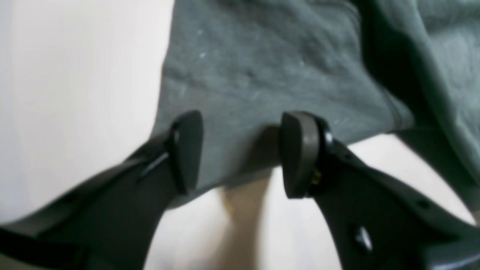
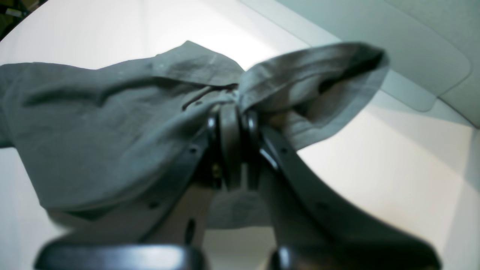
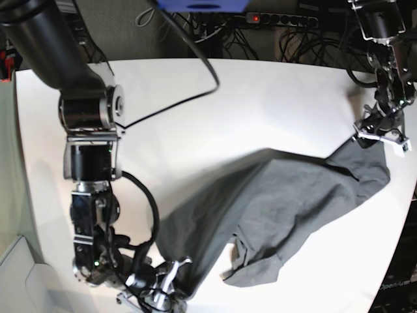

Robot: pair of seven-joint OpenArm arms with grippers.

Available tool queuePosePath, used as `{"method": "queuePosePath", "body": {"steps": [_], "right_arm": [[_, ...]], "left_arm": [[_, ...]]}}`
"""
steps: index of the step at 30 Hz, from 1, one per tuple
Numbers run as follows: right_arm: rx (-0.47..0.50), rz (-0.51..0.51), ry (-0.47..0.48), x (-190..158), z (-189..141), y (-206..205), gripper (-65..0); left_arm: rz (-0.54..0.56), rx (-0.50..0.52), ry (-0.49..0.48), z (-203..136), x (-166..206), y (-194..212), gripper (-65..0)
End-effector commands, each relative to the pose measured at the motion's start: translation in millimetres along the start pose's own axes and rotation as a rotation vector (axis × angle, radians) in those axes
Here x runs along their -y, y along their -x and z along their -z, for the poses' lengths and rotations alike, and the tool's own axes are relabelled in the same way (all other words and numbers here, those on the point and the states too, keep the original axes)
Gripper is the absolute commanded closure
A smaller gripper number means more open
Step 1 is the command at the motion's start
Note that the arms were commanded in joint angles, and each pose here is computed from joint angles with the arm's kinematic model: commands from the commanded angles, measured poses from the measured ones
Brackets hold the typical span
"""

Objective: Layout the t-shirt on the table in an organized manner, then fold the t-shirt properly
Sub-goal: 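Pull the held t-shirt edge with the right gripper away from the left gripper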

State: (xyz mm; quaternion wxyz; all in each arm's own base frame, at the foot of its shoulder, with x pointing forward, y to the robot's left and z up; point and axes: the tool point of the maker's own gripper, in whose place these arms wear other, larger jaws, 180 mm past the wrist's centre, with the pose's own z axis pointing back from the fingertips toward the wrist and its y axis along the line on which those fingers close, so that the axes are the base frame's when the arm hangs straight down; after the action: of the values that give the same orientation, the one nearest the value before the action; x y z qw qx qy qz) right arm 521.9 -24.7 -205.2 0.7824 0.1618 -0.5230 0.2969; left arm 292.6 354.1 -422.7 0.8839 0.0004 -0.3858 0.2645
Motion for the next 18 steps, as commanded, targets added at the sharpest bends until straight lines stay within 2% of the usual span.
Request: {"method": "queuePosePath", "body": {"steps": [1, 6, 8, 10, 14, 18], "right_arm": [[0.100, -0.018, 0.000, 4, -3, -41, 0.0], [0.052, 0.067, -0.074, -10, 27, -23, -0.5], [0.034, 0.106, -0.105, -19, 38, -14, -3.5], [0.055, 0.129, -0.138, -33, 47, -19, -7.4], [0.103, 0.141, -0.182, -57, 55, -34, -13.5], [0.099, 0.141, -0.201, -67, 59, -38, -19.9]], "left_arm": [[0.009, -0.028, -0.027, -2, -8, 1, -32.9], [0.012, -0.036, -0.033, -3, -11, 5, -32.9], [0.013, -0.036, -0.033, -3, -11, 5, -32.9], [0.013, -0.037, -0.034, -3, -12, 6, -32.9], [0.014, -0.039, -0.034, -3, -12, 6, -32.9], [0.014, -0.039, -0.034, -3, -12, 6, -32.9]]}}
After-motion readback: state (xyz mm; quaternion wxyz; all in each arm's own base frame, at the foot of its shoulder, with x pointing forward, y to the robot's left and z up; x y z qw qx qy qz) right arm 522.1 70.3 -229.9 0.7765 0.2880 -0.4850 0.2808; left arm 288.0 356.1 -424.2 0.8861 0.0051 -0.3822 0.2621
